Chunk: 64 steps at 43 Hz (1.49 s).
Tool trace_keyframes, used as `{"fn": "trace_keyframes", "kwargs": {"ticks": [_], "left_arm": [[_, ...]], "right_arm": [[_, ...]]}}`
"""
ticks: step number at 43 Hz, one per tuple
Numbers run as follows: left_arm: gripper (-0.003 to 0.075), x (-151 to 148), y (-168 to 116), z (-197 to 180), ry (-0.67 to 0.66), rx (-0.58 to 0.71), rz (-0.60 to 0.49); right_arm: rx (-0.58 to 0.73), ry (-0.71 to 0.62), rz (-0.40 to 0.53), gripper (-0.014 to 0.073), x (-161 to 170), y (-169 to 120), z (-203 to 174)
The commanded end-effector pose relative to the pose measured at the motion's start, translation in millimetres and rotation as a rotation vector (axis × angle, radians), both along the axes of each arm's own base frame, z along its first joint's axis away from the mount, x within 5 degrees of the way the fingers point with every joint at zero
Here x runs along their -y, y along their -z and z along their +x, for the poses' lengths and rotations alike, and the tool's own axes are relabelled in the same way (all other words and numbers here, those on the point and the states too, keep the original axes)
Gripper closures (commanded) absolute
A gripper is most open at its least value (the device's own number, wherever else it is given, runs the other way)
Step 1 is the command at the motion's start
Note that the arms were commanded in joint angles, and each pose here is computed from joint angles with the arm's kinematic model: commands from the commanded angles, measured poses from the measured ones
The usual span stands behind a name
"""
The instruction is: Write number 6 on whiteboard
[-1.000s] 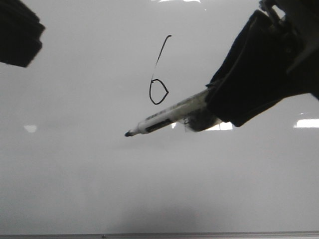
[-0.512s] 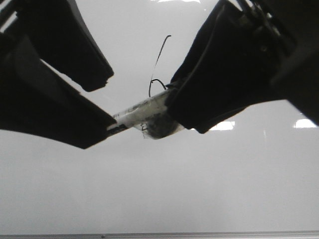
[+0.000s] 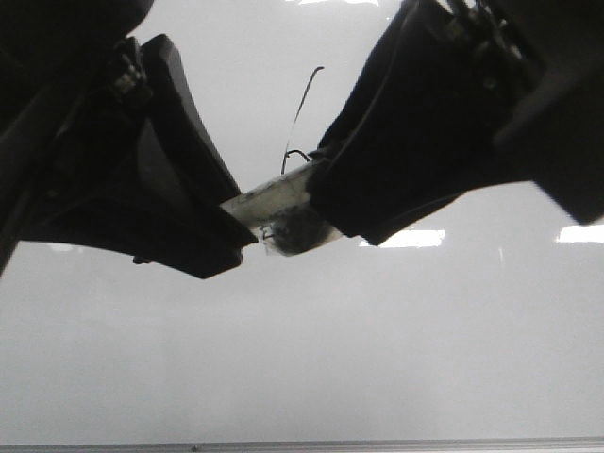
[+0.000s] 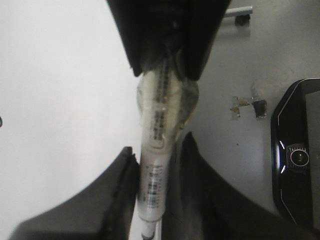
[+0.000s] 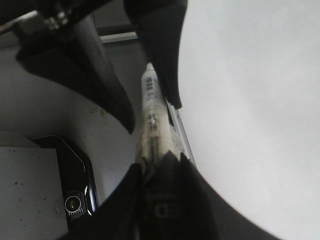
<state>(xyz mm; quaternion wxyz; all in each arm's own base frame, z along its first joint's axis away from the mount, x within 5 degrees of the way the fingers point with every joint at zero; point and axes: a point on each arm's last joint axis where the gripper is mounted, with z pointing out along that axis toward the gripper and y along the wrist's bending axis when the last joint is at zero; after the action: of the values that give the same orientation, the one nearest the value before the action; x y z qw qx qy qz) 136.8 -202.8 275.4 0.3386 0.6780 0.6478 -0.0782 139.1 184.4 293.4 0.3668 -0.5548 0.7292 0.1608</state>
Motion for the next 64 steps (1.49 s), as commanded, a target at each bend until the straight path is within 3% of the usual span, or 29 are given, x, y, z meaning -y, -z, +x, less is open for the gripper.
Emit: {"fn": "trace_keyframes", "kwargs": {"ticks": [1, 6, 9, 17, 20, 29, 43, 50, 58, 64], "left_arm": [[0.0641, 4.4, -19.6, 1.1, 0.005, 0.067, -0.088], [0.0706, 4.1, -19.6, 1.6, 0.009, 0.078, -0.08], [0.0713, 4.0, -19.6, 1.8, 0.011, 0.083, -0.077], [0.0713, 1.8, -18.5, 4.0, -0.015, 0.066, -0.077], [0.0713, -4.6, -18.0, 8.8, -0.077, 0.044, -0.093], [0.0713, -55.9, -18.5, 30.2, -0.381, 0.033, -0.219], [0.0714, -158.4, -28.0, 30.5, -0.974, 0.058, -0.438], [0.0714, -194.2, -21.6, 24.2, -1.234, 0.076, -0.515], [0.0714, -220.0, -10.6, 28.3, -1.428, 0.104, -0.591], [0.0713, -226.6, -0.3, 46.6, -1.482, 0.078, -0.613]], "right_arm": [[0.074, 0.016, 0.098, 0.0655, -1.0, -20.4, 1.9], [0.077, 0.018, 0.101, 0.0644, -1.2, -20.8, 2.2], [0.08, 0.02, 0.103, 0.0589, -1.1, -20.9, 2.5], [0.088, 0.028, 0.104, 0.0205, 1.4, -22.4, 3.6], [0.077, 0.068, 0.112, 0.0155, 7.6, -24.3, 7.1], [0.075, 0.3, 0.154, 0.0235, 54.5, -30.4, 20.1], [0.105, 0.858, 0.402, 0.0522, 144.0, -10.4, -7.9], [0.2, 0.919, 0.463, 0.0666, 158.2, -9.4, -32.0], [0.242, 0.913, 0.494, 0.0655, 159.9, -10.2, -42.0], [0.233, 0.915, 0.49, 0.0655, 159.9, -7.0, -41.6]]}}
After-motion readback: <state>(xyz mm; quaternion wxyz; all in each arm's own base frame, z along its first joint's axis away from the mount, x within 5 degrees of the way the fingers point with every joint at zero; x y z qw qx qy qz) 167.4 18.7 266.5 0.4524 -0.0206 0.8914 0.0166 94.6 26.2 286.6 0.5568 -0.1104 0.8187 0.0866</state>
